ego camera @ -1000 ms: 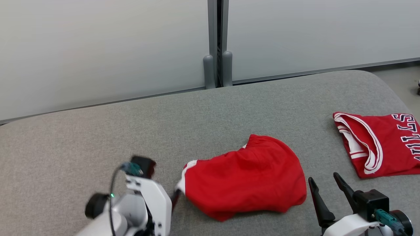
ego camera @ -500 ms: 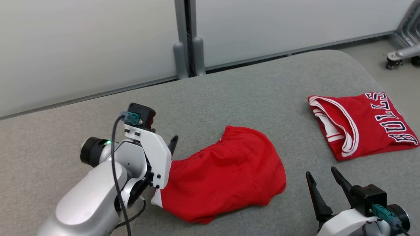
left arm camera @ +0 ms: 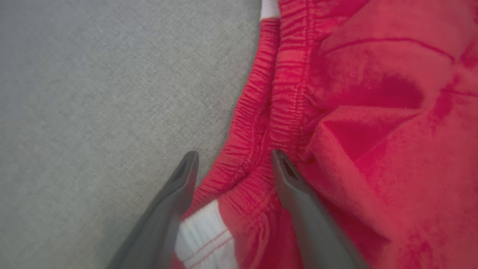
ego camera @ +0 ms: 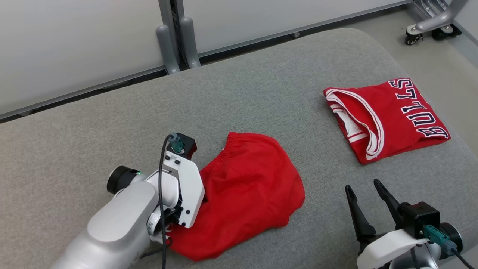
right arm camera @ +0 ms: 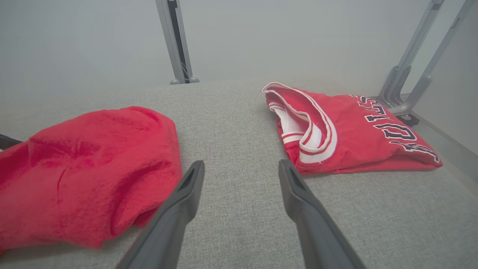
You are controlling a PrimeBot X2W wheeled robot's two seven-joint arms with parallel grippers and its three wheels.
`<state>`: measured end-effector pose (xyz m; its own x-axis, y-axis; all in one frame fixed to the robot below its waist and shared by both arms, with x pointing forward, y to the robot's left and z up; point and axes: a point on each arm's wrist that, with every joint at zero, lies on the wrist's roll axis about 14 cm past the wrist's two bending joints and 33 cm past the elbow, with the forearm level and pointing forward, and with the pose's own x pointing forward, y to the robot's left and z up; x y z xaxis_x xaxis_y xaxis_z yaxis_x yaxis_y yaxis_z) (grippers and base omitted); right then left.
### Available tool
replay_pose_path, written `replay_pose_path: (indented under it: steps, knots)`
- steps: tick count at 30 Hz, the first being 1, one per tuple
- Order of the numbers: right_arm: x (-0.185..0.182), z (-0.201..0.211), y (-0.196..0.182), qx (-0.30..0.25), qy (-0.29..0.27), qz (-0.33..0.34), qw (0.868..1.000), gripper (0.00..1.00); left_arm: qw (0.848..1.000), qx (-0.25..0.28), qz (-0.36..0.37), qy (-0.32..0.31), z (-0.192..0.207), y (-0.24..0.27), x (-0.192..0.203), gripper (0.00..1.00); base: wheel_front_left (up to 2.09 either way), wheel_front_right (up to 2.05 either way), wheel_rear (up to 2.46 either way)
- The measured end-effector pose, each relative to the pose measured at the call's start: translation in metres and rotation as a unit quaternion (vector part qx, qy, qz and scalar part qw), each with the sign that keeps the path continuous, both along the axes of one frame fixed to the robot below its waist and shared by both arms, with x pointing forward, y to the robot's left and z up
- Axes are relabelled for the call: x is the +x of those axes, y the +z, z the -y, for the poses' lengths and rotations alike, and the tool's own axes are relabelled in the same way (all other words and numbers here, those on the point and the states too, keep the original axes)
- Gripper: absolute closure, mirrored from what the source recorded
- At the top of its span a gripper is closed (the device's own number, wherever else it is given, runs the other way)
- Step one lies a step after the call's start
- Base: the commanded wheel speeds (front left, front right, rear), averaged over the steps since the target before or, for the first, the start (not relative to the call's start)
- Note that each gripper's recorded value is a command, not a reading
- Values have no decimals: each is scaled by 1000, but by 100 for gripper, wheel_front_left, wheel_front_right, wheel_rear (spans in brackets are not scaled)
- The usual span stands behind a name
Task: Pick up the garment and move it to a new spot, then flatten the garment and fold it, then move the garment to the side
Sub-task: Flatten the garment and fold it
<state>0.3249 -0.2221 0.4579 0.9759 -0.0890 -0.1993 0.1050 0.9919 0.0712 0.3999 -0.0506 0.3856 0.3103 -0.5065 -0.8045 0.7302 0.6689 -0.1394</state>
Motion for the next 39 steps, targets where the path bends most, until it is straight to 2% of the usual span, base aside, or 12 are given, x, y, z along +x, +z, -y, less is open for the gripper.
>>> replay_pose_path:
  steps: [5,6,8,12,17,21,26,31,32,34,37,39]
  knots:
    - [2,0,-1,1,0,0,1000,0,999,12,-27,-12,5,-9,-5,5,0,0,0]
    - [3,-1,-1,2,0,0,1000,0,999,13,-29,-12,5,-11,-6,22,0,0,0]
    - [2,-1,-2,3,1,-1,1000,0,1000,6,-21,-14,9,-9,-3,100,0,0,0]
    - [3,-1,-2,3,1,1,1000,0,999,-32,4,-17,22,3,2,100,0,0,0]
    - [5,-5,1,-1,10,4,1000,0,984,-160,81,-5,58,61,19,100,0,0,0]
    - [7,-11,5,-5,21,9,1000,0,932,-329,153,12,90,153,26,100,0,0,0]
    - [8,-22,11,-7,40,16,999,0,830,-509,227,19,89,272,12,100,0,0,0]
    - [10,-38,15,-4,66,21,998,0,723,-644,248,30,54,360,-21,100,0,0,0]
    - [11,-41,16,-3,71,23,997,0,714,-661,229,34,50,363,-29,100,0,0,0]
    - [12,-49,18,-2,84,25,996,0,721,-662,195,54,42,352,-36,100,0,0,0]
    - [16,-61,20,0,104,28,994,0,780,-582,193,123,11,292,-18,100,0,0,0]
    - [19,-68,22,1,114,30,993,0,823,-490,211,192,-26,233,2,100,0,0,0]
